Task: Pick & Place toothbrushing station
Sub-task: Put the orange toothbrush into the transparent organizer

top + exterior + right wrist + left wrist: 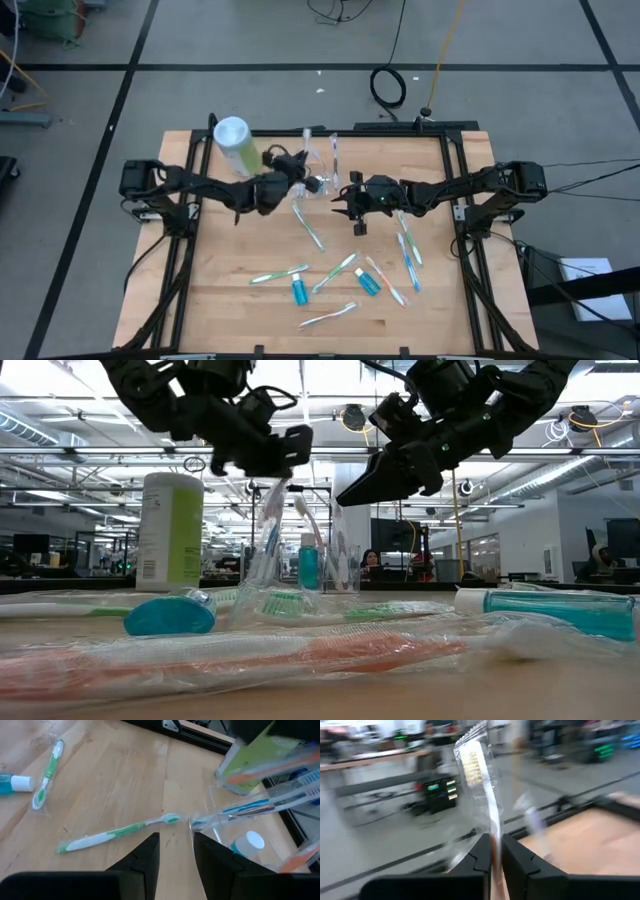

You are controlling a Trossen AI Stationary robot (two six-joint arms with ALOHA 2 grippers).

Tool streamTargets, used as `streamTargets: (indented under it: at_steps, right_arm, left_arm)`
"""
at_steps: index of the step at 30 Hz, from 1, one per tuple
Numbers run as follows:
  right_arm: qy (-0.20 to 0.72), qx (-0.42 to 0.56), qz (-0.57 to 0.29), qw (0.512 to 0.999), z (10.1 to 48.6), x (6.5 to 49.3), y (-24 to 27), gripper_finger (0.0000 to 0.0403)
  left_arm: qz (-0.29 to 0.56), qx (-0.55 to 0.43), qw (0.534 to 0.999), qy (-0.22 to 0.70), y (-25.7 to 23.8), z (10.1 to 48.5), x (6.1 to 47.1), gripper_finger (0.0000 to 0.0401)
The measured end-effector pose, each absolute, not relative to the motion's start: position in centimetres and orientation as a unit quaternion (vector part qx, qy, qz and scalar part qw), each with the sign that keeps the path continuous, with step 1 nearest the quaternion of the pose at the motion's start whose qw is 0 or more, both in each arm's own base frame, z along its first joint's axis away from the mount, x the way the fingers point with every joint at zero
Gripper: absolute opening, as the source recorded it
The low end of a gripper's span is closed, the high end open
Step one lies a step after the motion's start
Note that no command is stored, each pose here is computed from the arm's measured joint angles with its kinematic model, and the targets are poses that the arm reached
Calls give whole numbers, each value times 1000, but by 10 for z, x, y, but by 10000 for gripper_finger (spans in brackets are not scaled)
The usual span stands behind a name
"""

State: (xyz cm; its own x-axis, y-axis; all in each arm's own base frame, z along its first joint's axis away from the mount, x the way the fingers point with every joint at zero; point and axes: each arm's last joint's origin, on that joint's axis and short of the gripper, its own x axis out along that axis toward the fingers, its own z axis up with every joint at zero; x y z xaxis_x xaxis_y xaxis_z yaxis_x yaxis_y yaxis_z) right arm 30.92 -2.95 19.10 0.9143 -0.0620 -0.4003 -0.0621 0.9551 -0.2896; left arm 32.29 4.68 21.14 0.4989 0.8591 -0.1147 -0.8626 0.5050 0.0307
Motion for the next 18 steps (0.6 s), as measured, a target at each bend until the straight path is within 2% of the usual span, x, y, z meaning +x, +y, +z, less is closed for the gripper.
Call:
streamTargets:
  at_steps: [5,12,18]
  right_arm:
    - [204,-150,-1,967,192,309,-30,110]
    - [191,-152,-3,970,194,310,-30,110]
    - [174,-166,-3,971,197,312,-30,110]
  left_arm:
    - [600,-13,798,51,31,204,315,32]
    - [640,-61,766,10,39,186,317,14]
    - [652,-68,755,6,54,176,320,27]
